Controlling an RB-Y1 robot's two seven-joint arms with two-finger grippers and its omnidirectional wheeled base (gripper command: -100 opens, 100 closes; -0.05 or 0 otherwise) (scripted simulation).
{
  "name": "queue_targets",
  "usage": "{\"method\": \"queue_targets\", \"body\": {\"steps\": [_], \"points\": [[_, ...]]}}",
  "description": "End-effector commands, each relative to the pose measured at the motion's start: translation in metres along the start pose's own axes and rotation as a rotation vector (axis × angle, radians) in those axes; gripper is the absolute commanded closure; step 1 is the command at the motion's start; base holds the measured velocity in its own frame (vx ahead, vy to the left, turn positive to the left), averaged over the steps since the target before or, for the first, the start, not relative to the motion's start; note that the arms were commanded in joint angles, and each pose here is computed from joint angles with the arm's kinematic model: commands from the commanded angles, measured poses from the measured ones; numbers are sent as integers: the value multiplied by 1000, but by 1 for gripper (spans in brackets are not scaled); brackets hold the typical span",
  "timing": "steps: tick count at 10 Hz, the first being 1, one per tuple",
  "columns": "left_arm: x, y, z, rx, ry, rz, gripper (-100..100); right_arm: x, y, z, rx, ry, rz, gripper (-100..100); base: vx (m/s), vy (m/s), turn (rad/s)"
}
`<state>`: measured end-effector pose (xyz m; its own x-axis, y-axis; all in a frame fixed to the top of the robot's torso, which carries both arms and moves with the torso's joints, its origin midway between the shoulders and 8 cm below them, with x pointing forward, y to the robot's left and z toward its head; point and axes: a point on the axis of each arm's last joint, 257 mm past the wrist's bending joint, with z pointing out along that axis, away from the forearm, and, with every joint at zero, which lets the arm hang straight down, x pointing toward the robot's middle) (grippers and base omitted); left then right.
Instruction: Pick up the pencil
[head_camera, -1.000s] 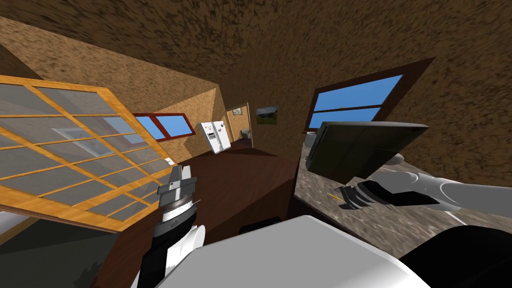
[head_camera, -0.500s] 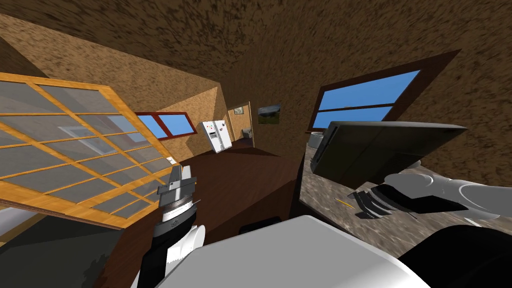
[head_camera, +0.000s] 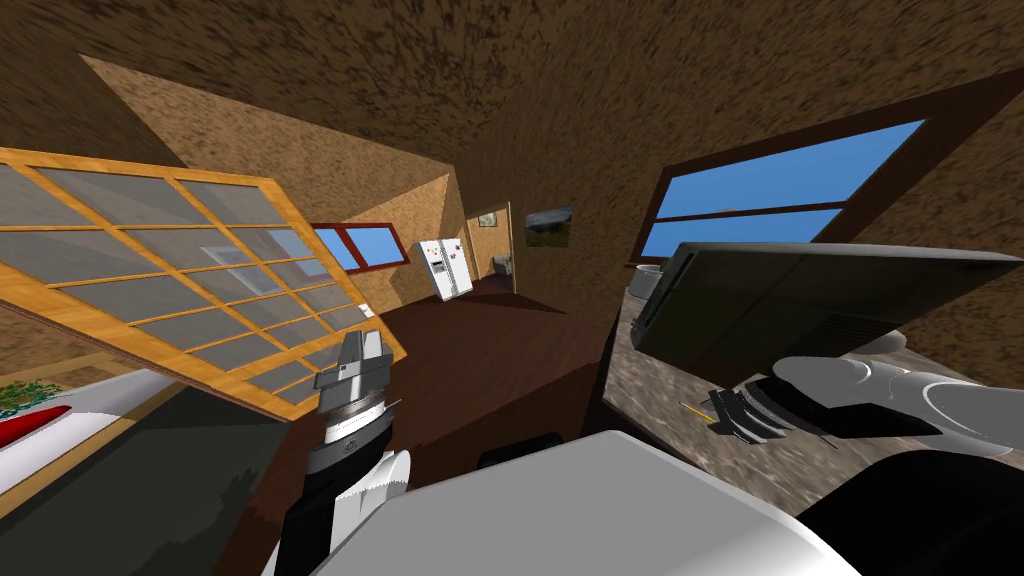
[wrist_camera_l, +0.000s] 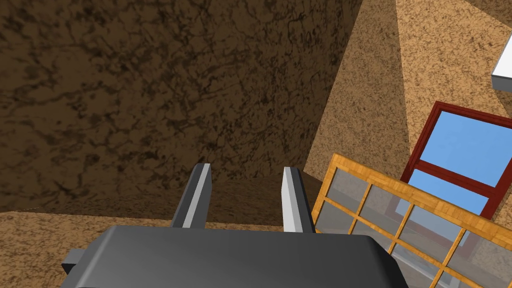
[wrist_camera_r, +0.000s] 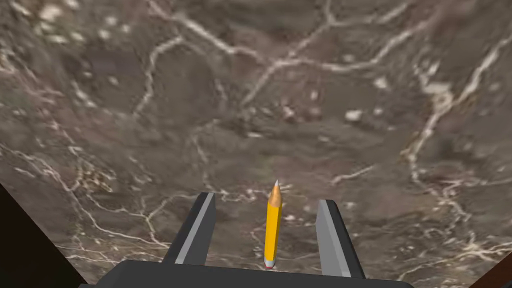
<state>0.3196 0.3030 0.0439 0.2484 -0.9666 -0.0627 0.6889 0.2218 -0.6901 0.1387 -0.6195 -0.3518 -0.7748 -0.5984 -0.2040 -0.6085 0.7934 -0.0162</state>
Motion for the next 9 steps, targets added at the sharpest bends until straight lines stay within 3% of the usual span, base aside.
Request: {"method": "queue_targets", "body": {"steps": [1,4,5,6,8,9], "points": [[0,0,0,0,0,0,0,0,0,0,0,0,0,100,0,0,0],[0,0,0,0,0,0,0,0,0,0,0,0,2,100,0,0,0],[0,0,0,0,0,0,0,0,0,0,0,0,2,0,0,0,0],[0,0,0,0,0,0,0,-4,-2,-6,-4,1,-22,100,46,8,-228],[0,0,0,0,0,0,0,-6,-2,-8,-5,1,-29,100,54,18,-179],[0,0,0,0,0,0,0,-6,-2,-9,-7,2,-32,0,0,0,0]]}}
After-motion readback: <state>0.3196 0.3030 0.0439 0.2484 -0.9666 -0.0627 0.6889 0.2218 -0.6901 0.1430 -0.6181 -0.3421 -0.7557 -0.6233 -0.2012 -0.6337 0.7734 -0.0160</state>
